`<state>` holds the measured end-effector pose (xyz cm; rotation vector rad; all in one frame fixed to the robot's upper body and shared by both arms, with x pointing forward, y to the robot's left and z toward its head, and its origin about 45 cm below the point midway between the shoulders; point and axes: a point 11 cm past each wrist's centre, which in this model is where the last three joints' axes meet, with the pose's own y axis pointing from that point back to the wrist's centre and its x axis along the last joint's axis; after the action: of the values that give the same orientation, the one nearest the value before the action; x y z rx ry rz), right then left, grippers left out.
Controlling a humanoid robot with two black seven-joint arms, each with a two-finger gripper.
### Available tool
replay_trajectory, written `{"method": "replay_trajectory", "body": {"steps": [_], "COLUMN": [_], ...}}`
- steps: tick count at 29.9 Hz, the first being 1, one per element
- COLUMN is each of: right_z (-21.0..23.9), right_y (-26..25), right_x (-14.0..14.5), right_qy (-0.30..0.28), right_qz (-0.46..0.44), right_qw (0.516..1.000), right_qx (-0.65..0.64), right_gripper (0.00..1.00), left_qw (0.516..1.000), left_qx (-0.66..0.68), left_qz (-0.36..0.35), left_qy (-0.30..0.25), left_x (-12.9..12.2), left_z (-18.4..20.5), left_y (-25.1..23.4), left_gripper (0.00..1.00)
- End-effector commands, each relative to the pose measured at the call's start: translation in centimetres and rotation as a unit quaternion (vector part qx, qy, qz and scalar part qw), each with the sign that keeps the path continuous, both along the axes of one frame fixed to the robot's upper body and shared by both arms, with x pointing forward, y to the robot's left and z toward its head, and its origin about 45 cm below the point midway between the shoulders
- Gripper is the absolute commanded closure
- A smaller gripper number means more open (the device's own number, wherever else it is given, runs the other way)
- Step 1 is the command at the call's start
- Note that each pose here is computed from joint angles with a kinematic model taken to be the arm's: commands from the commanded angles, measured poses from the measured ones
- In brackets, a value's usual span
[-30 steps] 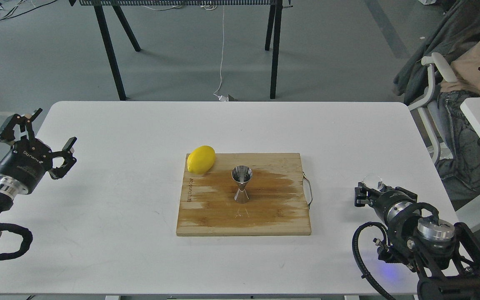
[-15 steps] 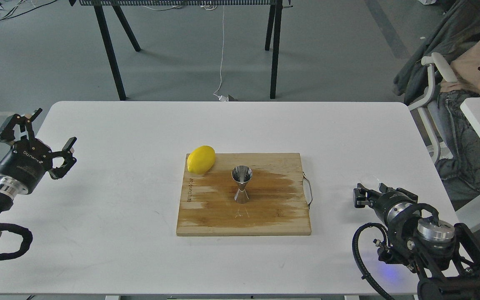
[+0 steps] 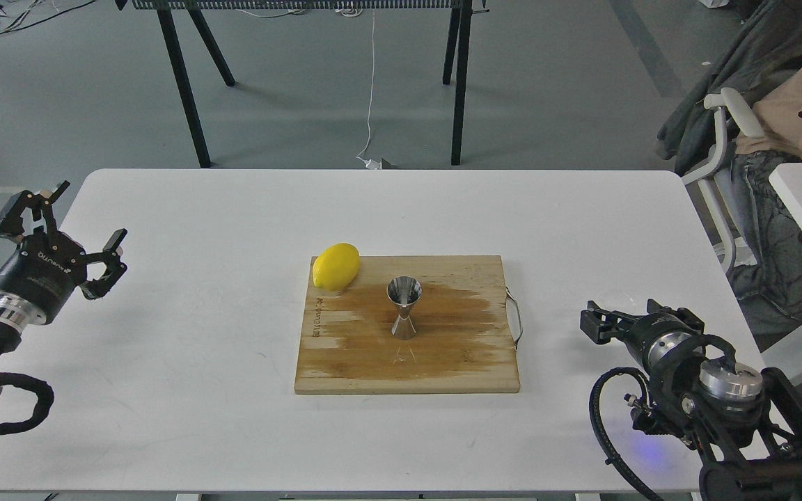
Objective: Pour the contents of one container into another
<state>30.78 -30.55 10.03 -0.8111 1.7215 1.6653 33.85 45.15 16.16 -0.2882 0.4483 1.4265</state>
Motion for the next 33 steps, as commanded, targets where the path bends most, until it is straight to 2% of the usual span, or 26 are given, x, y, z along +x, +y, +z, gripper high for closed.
{"method": "replay_trajectory", "body": {"steps": [1, 4, 6, 11, 17, 18, 21, 33], "right_z": [1.5, 3.1, 4.4, 8.4, 10.5, 9.8, 7.3, 5.6], "right_y": [-0.2, -1.0, -1.2, -2.0, -2.0, -2.6, -3.6, -2.8], "right_x": [0.4, 0.7, 1.3, 2.8, 3.6, 3.5, 3.3, 2.6], "right_qy": [-0.021, -0.045, -0.082, -0.250, -0.412, -0.419, -0.383, -0.369], "right_qz": [0.008, 0.019, 0.038, 0.123, 0.205, 0.204, 0.195, 0.184], "right_qw": [1.000, 0.999, 0.996, 0.957, 0.882, 0.878, 0.896, 0.906], "right_qx": [-0.007, -0.022, -0.028, -0.079, -0.104, -0.107, -0.111, -0.094], "right_gripper": [0.04, 0.04, 0.03, 0.03, 0.03, 0.03, 0.03, 0.01], "left_qw": [1.000, 1.000, 1.000, 1.000, 1.000, 1.000, 1.000, 1.000], "left_qx": [0.006, 0.003, 0.005, 0.009, 0.014, 0.014, 0.015, 0.012], "left_qz": [0.009, 0.010, 0.012, 0.018, 0.023, 0.023, 0.022, 0.025], "left_qy": [0.004, 0.005, 0.006, 0.006, 0.006, 0.005, 0.002, -0.005], "left_x": [-0.1, -0.1, -0.1, -0.1, -0.1, 0.0, 0.2, 0.5], "left_z": [-0.3, -0.5, -0.6, -0.6, -0.5, -0.4, -0.2, 0.2], "left_y": [0.7, 0.4, 0.6, 1.1, 1.6, 1.5, 1.6, 1.6], "left_gripper": [0.00, 0.00, 0.00, 0.00, 0.00, 0.00, 0.00, 0.00]}}
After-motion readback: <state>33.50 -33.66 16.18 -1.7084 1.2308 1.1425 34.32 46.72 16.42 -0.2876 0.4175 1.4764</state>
